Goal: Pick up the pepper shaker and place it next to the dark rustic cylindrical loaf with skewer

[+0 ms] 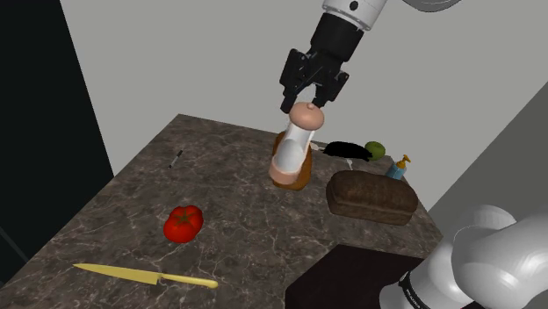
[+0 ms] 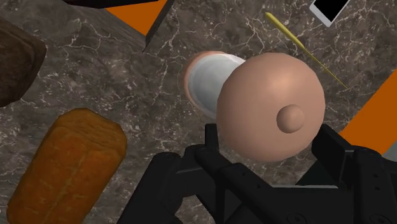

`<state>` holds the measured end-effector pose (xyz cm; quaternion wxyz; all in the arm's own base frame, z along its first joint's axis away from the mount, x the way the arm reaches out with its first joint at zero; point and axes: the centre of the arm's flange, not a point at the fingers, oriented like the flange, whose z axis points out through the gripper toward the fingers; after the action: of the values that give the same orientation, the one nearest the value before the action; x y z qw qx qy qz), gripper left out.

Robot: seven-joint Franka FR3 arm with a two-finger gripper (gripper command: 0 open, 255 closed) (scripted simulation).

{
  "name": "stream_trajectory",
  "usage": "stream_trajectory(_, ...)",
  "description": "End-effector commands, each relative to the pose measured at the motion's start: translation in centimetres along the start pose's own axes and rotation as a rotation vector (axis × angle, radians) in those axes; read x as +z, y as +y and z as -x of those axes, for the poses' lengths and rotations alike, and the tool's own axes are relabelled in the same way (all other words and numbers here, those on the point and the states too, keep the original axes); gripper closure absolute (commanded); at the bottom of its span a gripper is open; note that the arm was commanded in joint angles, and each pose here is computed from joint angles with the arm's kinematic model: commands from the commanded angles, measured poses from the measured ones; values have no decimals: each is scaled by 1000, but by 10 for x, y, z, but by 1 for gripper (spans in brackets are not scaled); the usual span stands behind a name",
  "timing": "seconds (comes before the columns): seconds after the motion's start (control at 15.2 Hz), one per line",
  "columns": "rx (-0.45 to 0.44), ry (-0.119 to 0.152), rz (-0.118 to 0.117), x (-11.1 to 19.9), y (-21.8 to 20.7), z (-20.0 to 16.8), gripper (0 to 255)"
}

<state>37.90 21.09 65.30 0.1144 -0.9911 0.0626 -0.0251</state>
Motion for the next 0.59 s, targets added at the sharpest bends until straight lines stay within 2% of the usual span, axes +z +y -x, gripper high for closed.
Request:
stream_trajectory(0.0,0,0,0,-5,24,-2,255)
stream_trajectory(0.53,0,0,0,-29,126,-15,255)
